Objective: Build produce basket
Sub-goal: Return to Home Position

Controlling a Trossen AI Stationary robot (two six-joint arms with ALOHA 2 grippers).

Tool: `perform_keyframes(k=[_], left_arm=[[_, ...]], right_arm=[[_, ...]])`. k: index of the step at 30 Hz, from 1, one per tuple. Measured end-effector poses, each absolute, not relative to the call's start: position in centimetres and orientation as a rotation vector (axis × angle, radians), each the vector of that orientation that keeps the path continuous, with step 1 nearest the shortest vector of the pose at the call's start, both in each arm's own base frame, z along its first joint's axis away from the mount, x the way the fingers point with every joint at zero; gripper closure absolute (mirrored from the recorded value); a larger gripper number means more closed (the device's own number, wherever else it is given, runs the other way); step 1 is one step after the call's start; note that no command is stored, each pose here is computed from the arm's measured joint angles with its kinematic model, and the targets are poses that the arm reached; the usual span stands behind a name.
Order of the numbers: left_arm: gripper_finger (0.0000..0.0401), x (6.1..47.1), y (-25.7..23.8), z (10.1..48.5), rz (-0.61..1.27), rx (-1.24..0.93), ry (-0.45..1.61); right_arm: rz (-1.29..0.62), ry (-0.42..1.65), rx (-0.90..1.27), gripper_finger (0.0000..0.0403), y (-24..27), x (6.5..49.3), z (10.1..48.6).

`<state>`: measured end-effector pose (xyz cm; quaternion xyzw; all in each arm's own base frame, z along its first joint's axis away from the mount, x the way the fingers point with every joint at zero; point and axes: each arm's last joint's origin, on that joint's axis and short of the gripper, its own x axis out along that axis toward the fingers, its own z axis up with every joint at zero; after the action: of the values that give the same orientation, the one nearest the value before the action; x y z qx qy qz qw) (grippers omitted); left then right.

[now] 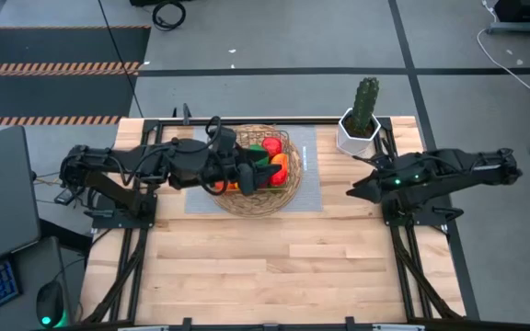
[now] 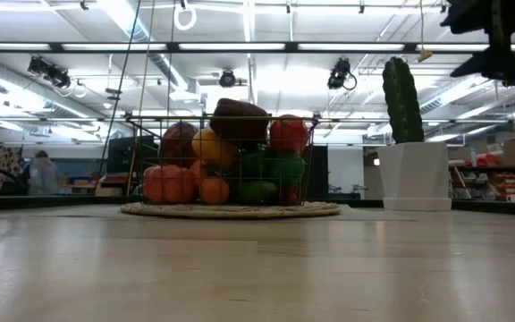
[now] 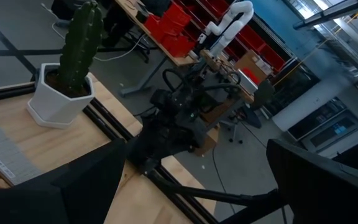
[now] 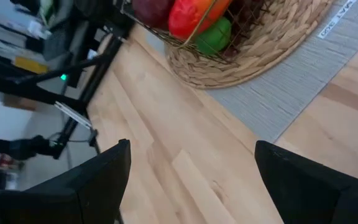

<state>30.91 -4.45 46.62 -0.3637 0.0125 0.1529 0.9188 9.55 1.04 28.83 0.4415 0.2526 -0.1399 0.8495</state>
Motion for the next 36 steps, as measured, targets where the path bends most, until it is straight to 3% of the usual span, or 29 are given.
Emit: perform_keyframes(k=[12,36], left_arm=[[0.0005,30.9,-4.4,46.6,0.316,-0.766,0.022],[0.0005,30.9,-4.4,46.6,0.317,-0.773,0.020]], right_arm=[[-0.287,0.348,1.038,0.0056,0.4,6.3,28.2],[-0.262,0.244,1.015,0.0057,-0.1,3.8,28.3]])
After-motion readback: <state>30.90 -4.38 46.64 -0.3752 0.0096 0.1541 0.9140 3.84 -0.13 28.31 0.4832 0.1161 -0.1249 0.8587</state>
